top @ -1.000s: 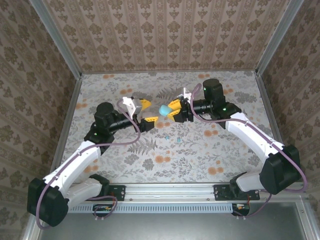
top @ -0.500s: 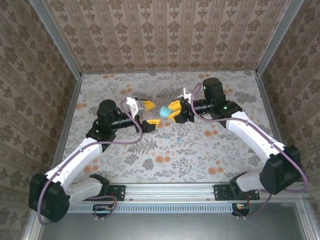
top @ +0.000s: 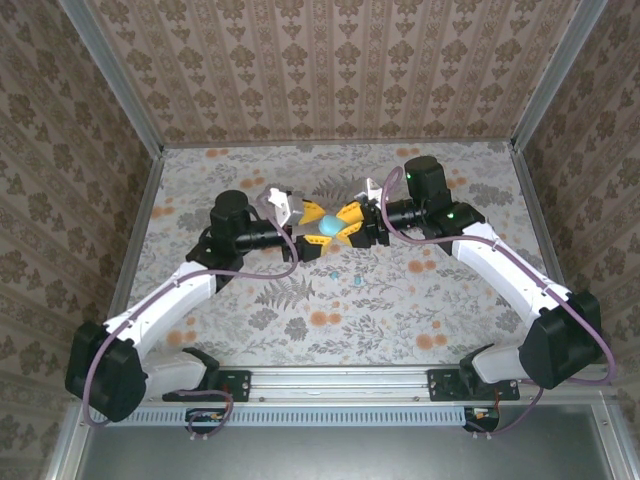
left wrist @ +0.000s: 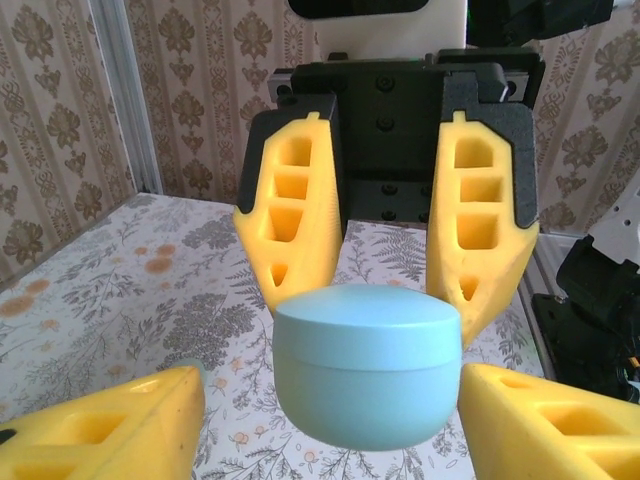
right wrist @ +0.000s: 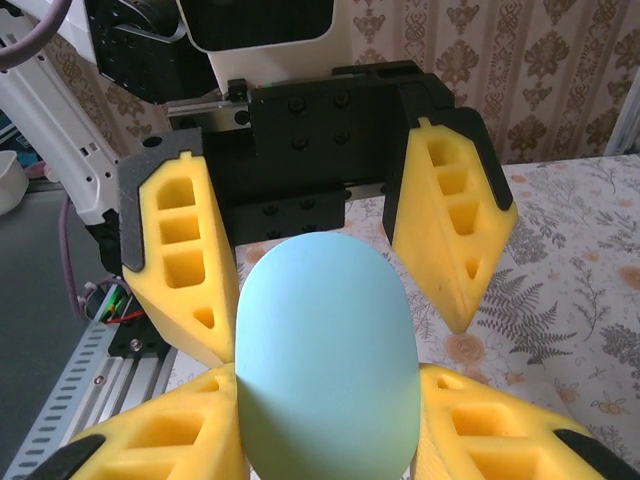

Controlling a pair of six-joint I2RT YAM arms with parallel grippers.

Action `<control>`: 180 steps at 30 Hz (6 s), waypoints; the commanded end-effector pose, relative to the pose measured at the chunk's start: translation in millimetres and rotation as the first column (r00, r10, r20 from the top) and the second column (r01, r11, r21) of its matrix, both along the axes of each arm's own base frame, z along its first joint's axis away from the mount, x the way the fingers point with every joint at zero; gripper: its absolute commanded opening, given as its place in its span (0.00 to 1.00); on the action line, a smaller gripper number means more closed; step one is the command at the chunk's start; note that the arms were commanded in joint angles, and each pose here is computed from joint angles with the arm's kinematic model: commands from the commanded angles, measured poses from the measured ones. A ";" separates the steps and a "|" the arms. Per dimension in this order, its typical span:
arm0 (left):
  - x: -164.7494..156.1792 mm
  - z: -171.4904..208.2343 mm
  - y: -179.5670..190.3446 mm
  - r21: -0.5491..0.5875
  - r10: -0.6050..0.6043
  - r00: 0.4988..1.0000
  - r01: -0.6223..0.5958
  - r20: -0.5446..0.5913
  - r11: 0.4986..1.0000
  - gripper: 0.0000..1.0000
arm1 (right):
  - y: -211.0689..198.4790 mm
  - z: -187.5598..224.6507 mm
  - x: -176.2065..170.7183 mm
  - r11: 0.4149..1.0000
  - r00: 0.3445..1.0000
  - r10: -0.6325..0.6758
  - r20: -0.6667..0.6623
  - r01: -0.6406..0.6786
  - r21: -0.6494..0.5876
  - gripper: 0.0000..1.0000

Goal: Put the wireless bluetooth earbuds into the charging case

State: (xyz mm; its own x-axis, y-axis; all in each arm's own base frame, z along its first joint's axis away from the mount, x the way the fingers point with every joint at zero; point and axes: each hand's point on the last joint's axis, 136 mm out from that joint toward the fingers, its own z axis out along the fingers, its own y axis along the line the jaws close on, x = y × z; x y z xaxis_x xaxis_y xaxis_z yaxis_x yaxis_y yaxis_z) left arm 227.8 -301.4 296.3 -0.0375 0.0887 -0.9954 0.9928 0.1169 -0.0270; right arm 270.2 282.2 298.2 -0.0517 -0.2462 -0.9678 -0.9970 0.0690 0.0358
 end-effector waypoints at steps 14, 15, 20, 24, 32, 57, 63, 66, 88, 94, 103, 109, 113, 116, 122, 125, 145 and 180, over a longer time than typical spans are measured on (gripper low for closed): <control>-3.8 16.4 -5.0 -0.014 -0.045 0.999 0.045 0.026 0.999 0.53 | 1.1 8.9 -4.8 0.999 0.999 0.041 0.034 -0.041 0.004 0.35; -3.5 16.4 -5.4 -0.014 -0.047 0.999 0.047 0.024 0.999 0.52 | 1.1 8.7 -4.6 0.999 0.999 0.039 0.033 -0.040 0.004 0.35; -3.3 18.7 -7.1 -0.028 -0.047 0.999 0.047 0.023 0.998 0.57 | 1.7 5.2 -3.1 0.999 0.999 0.038 0.036 -0.038 0.000 0.35; -2.7 15.7 -8.4 -0.020 -0.050 0.999 0.051 0.012 0.999 0.50 | 2.3 8.5 -3.9 0.999 0.998 0.046 0.039 -0.046 0.008 0.35; -5.1 7.2 -8.5 0.004 -0.066 0.998 0.066 -0.008 0.998 0.32 | 1.7 12.3 -3.3 0.999 0.998 0.043 0.041 -0.043 0.006 0.37; -7.6 6.7 0.6 -0.060 -0.012 0.999 0.013 0.033 0.998 0.25 | -26.9 36.2 70.2 0.941 0.886 -0.311 -0.344 0.338 0.019 0.69; 20.0 -4.0 8.8 -0.086 0.172 0.985 -0.173 -0.010 0.981 0.26 | -31.8 63.3 62.3 0.947 0.836 -0.231 -0.498 0.311 0.082 0.71; 33.5 -6.4 16.0 -0.125 0.261 0.964 -0.264 -0.042 0.956 0.26 | -44.7 55.6 69.3 0.904 0.760 -0.353 -0.545 0.427 0.009 0.68; 9.0 36.8 2.4 -0.289 0.151 0.978 -0.105 0.143 0.952 0.26 | 8.0 52.4 33.0 0.979 0.465 -0.033 -0.884 0.193 0.066 0.66; 11.8 42.3 1.8 -0.306 0.164 0.974 -0.110 0.158 0.946 0.26 | 5.0 32.9 28.6 0.976 0.414 -0.097 -0.905 0.216 -0.006 0.67; 15.7 43.3 5.6 -0.314 0.207 0.966 -0.151 0.154 0.938 0.26 | 9.2 29.9 22.5 0.988 0.365 -0.040 -0.930 0.151 0.017 0.58; 17.6 41.3 4.1 -0.306 0.205 0.968 -0.153 0.145 0.939 0.26 | 10.7 32.1 15.8 0.993 0.359 -0.012 -0.933 0.117 0.032 0.50; 14.2 41.2 1.2 -0.303 0.177 0.974 -0.128 0.142 0.944 0.27 | 13.4 30.3 21.7 0.990 0.347 -0.022 -0.937 0.137 0.027 0.50; 14.1 40.4 -0.3 -0.298 0.173 0.975 -0.126 0.137 0.946 0.28 | 15.4 32.1 24.1 0.989 0.347 -0.008 -0.938 0.139 0.043 0.44; 17.1 36.7 -1.8 -0.279 0.179 0.976 -0.138 0.126 0.950 0.30 | 16.0 34.3 25.4 0.987 0.345 -0.002 -0.938 0.151 0.053 0.31; 18.3 36.4 -2.0 -0.279 0.185 0.975 -0.145 0.122 0.949 0.36 | 15.8 35.7 27.3 0.984 0.344 -0.001 -0.939 0.167 0.060 0.22; 19.1 38.9 -5.8 -0.270 0.162 0.982 -0.130 0.101 0.954 0.53 | 15.2 34.7 30.5 0.977 0.352 -0.002 -0.936 0.198 0.072 0.19; 23.1 43.7 0.7 -0.296 0.214 0.972 -0.176 0.102 0.939 0.53 | 7.9 31.5 36.7 0.971 0.355 -0.026 -0.934 0.230 0.061 0.19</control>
State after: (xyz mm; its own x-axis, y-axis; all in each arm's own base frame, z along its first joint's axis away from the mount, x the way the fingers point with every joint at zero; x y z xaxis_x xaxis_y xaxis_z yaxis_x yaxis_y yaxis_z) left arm 254.4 -302.8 321.1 0.0621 -0.1502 -0.9867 0.9488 0.3157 0.0116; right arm 308.5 293.1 327.3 -0.9568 -0.0196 -0.2899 -0.2906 0.0784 0.9536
